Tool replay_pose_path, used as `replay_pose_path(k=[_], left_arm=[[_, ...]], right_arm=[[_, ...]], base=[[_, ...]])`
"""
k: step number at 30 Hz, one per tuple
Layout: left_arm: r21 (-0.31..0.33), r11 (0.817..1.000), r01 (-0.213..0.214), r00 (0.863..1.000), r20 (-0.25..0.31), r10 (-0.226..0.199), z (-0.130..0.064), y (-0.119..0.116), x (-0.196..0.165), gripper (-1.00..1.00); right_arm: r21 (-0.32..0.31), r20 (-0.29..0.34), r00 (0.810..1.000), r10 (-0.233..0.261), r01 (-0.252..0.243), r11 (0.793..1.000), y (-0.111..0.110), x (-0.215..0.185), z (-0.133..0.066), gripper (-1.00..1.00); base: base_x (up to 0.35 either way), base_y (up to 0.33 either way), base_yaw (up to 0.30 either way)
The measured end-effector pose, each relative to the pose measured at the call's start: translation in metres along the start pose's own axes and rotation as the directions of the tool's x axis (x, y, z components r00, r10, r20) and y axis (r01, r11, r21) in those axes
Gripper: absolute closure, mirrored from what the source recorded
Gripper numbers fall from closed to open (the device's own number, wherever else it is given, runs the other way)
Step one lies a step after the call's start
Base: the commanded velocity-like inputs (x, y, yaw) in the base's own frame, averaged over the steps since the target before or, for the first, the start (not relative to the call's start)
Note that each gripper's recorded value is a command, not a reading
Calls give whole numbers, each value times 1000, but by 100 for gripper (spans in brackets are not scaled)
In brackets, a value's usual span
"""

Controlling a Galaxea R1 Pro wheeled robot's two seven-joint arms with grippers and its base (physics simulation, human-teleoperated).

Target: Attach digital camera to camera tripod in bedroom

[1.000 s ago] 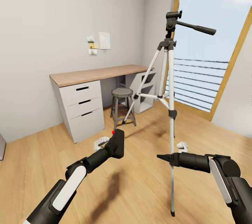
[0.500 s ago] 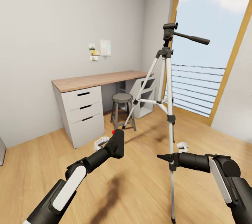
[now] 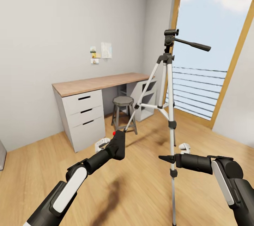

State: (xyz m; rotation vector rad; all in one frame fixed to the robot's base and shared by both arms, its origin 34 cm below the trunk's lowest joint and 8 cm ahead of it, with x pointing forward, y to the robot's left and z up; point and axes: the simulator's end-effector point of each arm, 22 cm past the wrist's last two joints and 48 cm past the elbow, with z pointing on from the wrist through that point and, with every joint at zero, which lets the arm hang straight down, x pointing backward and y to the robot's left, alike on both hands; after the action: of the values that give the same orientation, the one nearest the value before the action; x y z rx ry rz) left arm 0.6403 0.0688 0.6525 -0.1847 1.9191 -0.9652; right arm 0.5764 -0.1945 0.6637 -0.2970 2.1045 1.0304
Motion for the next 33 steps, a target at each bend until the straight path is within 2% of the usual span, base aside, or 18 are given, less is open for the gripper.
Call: replay_pose_path(k=[33], left_arm=[[-7, 1000, 4, 1000, -4, -4, -3, -42, -57, 100]], right_arm=[[5, -1, 1000, -1, 1, 1000, 31, -64, -20, -100]], base=[[0, 0, 0]])
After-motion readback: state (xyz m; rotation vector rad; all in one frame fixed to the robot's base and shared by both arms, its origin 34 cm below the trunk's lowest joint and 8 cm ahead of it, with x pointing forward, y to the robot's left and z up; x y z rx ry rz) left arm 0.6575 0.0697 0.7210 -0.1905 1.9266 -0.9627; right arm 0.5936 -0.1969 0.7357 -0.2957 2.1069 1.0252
